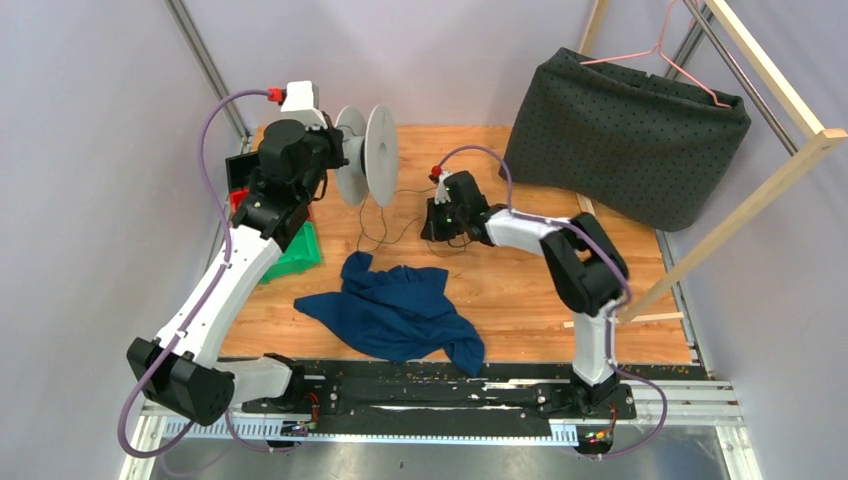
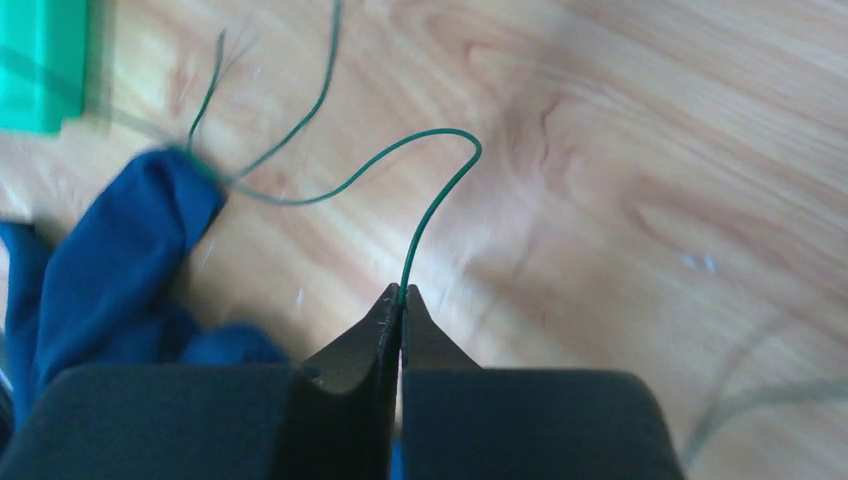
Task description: Wrap the cables
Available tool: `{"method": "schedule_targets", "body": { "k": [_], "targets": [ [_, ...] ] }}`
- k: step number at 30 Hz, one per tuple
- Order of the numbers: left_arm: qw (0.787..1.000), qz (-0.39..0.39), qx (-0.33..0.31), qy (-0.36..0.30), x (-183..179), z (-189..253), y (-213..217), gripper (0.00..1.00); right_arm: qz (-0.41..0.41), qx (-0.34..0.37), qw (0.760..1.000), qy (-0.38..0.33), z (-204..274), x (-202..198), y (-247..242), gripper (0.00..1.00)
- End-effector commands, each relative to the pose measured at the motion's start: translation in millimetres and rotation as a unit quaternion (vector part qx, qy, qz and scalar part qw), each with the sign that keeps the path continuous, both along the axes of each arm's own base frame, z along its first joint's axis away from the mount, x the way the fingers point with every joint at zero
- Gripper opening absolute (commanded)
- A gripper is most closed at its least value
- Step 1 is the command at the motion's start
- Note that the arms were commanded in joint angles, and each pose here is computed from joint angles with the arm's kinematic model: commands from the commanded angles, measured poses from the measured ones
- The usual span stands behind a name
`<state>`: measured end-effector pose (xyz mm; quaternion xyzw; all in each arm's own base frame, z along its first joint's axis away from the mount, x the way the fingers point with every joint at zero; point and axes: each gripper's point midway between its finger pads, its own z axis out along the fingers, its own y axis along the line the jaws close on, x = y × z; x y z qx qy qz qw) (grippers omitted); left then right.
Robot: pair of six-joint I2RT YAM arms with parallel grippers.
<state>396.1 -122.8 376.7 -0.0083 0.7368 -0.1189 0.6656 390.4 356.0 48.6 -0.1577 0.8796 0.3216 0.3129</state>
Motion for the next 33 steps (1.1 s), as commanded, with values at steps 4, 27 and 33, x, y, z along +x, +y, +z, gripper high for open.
{"method": "schedule_targets", "body": {
  "k": [4,27,33],
  "targets": [
    [0.989,0.130,-0.065,-0.024,25,10,31,0.00,0.217,-0.071,0.965,-0.126,97,-89,-28,0.01],
    [0.990,-0.010,0.110,0.084,47,-79,-20,0.00,0.263,0.002,0.778,-0.570,427,-107,-28,0.01],
    [0.974,-0.158,0.141,0.084,14,-90,-53,0.00,0.209,-0.022,0.811,-0.546,404,-43,-45,0.01]
  ]
}}
